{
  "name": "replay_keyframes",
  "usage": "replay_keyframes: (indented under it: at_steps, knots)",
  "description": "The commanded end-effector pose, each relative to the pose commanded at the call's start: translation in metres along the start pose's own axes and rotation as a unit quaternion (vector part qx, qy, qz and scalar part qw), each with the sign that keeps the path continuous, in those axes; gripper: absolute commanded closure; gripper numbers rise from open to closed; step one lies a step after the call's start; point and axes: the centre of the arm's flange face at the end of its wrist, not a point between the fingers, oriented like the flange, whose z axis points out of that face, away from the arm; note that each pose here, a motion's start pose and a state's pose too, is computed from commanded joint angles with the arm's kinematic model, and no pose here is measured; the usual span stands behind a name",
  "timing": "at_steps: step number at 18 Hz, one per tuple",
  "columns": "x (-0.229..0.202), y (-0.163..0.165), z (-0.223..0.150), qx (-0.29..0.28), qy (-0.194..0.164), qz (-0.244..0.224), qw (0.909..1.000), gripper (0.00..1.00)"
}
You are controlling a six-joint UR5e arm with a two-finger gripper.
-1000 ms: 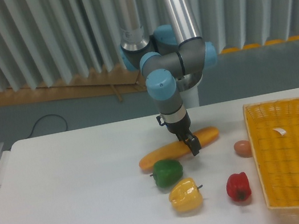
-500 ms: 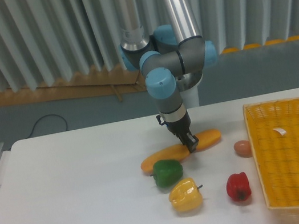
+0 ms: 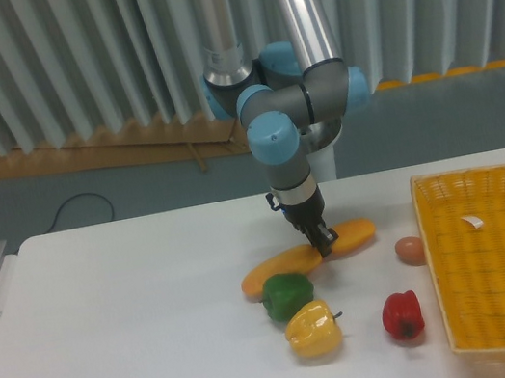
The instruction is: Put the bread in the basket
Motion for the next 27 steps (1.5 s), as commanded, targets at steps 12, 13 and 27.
replay_keyframes:
  at_steps: [12, 13, 27]
  knots:
    - [0.002, 0.018, -0.087, 0.049, 0.000, -0.014, 0.9987, 0.98]
    - [-0.004, 0.021, -0.093, 0.059, 0.009, -0.016, 0.9981, 0.98]
    - [-0.080, 0.131, -0.127, 0.083, 0.051, 0.066, 0.9931, 0.98]
